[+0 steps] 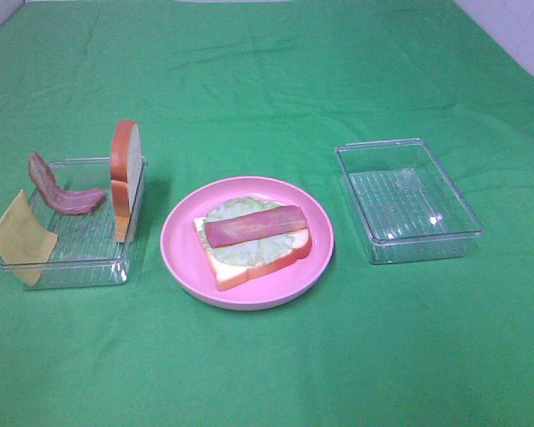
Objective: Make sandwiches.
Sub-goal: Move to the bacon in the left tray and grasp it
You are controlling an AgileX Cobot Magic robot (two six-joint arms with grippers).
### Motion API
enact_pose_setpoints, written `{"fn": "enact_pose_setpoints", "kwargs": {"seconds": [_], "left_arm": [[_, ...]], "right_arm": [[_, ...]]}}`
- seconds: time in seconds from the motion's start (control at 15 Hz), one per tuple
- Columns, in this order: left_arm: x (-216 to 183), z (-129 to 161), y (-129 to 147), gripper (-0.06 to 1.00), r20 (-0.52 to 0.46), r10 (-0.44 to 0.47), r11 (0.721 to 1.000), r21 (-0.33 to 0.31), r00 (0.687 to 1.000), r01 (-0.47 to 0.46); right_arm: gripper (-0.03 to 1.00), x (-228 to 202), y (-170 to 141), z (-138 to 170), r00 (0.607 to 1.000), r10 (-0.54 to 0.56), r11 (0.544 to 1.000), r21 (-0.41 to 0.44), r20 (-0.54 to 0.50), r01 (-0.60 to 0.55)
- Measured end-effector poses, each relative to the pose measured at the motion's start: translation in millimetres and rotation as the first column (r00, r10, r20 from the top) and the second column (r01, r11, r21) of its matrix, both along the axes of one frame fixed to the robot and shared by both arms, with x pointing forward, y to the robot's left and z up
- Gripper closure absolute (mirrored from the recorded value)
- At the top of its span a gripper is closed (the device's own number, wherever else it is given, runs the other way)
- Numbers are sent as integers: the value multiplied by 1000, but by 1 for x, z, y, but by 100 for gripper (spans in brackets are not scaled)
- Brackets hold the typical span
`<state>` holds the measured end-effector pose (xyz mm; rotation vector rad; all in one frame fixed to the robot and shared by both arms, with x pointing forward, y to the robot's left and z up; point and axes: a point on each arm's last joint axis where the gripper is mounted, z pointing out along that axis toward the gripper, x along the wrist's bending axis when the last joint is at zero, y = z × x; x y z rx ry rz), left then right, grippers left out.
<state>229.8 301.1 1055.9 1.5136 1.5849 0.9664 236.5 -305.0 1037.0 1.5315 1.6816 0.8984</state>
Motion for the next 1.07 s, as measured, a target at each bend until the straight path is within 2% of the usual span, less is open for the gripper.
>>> {"fn": "enact_pose_setpoints", "kwargs": {"seconds": [1.07], "left_arm": [[0, 0, 0, -4, 0, 0, 1000, 0, 1000, 0]], "right_arm": [[1, 0, 0, 0, 1000, 1, 1000, 1, 0, -1]]}}
